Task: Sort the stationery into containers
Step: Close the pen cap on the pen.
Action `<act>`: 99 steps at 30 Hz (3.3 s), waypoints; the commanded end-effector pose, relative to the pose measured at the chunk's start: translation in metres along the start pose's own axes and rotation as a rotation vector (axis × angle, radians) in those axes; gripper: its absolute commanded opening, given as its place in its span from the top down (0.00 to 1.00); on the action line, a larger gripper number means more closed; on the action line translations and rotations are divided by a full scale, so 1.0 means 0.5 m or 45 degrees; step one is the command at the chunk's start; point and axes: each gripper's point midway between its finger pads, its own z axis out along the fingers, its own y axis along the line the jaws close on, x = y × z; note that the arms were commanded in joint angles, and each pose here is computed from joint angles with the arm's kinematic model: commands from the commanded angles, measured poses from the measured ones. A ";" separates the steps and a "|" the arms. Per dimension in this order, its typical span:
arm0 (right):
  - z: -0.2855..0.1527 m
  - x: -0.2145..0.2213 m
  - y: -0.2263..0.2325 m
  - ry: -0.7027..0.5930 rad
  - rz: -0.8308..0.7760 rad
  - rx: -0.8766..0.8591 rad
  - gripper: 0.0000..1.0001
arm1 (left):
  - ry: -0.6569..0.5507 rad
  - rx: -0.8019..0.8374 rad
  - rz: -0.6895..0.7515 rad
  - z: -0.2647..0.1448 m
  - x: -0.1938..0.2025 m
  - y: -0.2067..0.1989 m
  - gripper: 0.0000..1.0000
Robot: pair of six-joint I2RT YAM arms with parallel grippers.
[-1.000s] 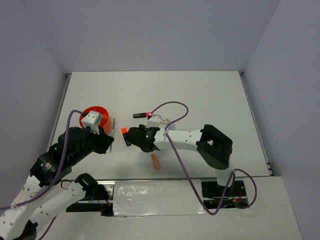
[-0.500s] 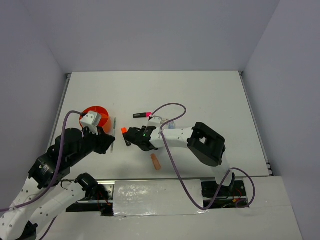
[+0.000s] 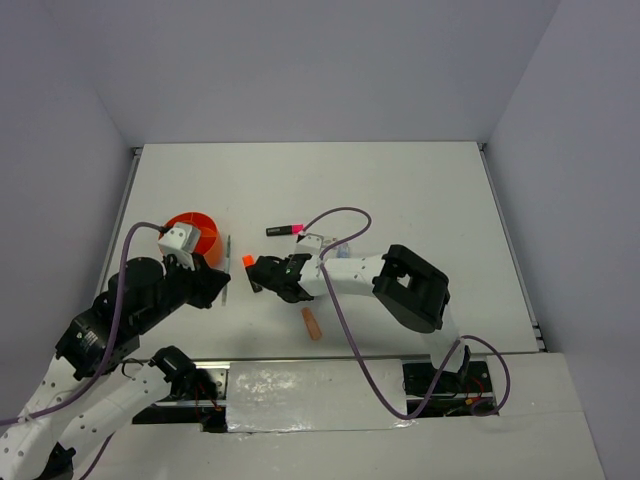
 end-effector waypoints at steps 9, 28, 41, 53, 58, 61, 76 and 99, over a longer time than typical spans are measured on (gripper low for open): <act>-0.001 0.020 -0.026 0.004 -0.001 0.027 0.74 | -0.073 0.040 -0.010 -0.010 -0.022 -0.012 1.00; -0.188 -0.095 -0.022 -0.145 0.128 -0.362 1.00 | -0.080 0.111 0.023 -0.018 -0.028 -0.031 1.00; -0.562 -0.401 -0.082 -0.801 0.444 -1.274 0.97 | -0.249 0.822 -0.130 -0.027 -0.056 -0.214 1.00; -0.729 -0.488 -0.090 -1.043 0.408 -1.554 0.98 | -0.284 1.144 -0.211 -0.010 -0.040 -0.272 1.00; -0.726 -0.466 -0.057 -0.994 0.350 -1.600 0.97 | -0.279 1.166 -0.188 -0.018 -0.039 -0.277 1.00; -0.730 -0.449 -0.038 -0.985 0.300 -1.657 0.97 | -0.271 1.208 -0.173 -0.027 -0.036 -0.284 1.00; -0.725 -0.422 0.001 -0.932 0.202 -1.699 0.96 | -0.227 1.203 -0.176 -0.009 -0.020 -0.283 1.00; -0.668 -0.364 0.012 -0.810 0.183 -1.693 0.97 | -0.260 1.105 -0.151 -0.002 -0.040 -0.270 1.00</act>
